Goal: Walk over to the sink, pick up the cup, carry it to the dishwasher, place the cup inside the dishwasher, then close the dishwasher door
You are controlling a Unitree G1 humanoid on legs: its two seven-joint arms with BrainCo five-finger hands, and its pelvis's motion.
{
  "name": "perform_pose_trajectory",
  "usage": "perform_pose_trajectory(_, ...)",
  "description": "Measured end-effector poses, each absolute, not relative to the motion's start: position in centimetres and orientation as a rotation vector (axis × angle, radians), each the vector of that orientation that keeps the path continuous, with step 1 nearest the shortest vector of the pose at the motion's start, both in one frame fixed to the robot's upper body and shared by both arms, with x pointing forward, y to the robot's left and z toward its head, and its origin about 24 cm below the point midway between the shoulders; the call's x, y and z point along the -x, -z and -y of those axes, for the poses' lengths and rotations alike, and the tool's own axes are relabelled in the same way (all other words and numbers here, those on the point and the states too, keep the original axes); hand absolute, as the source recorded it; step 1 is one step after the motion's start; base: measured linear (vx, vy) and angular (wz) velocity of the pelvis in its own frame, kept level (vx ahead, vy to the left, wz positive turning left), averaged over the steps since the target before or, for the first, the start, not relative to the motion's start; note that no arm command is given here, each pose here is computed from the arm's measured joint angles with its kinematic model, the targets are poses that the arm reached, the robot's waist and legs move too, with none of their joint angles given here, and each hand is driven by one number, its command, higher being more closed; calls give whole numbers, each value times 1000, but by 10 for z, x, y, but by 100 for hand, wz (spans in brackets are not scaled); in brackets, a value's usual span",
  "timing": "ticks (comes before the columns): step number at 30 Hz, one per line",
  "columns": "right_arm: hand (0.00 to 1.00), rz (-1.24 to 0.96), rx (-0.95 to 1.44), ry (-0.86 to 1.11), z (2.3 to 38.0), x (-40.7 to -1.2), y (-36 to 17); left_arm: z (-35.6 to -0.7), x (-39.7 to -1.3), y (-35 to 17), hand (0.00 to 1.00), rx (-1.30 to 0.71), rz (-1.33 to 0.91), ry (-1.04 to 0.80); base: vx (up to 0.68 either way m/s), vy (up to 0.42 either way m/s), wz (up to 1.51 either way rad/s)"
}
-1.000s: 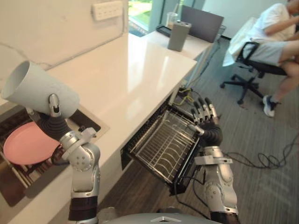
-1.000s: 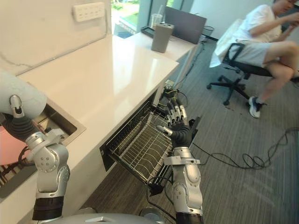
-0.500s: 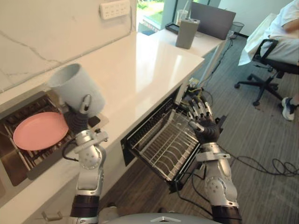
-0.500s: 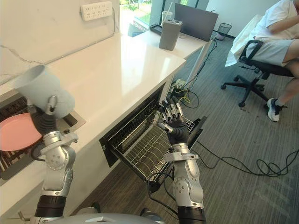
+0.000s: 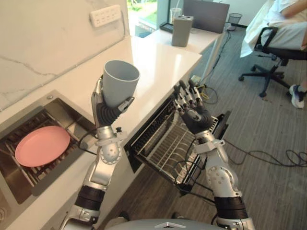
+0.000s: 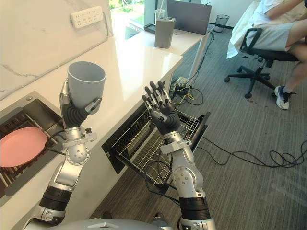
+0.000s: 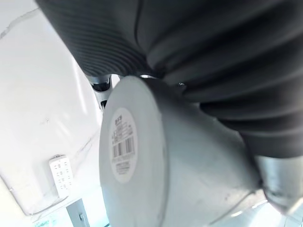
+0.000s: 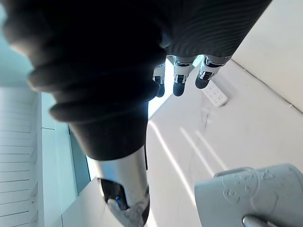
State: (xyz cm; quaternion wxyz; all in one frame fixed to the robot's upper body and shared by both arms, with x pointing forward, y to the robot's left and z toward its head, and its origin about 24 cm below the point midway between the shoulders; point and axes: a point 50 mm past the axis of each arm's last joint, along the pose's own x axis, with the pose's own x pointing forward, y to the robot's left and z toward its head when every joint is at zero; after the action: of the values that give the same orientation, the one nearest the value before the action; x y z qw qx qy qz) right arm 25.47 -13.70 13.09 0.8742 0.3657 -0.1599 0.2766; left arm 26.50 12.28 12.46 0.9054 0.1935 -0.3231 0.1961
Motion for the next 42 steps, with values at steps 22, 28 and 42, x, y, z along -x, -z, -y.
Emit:
perform_pose_trajectory(22, 0, 147, -788, -639, 77, -266, -147, -90, -281, -114, 100, -679, 657, -399, -9, 11, 7)
perform_pose_trajectory(28, 0, 112, -782, -583, 74, -271, -146, -74, -283, -118, 100, -697, 700, -335, 0, 0, 0)
perform_pose_trajectory(42, 100, 70, -733, -498, 52, -281, -150, -66, -281, -117, 100, -702, 731, -366, -8, 2, 3)
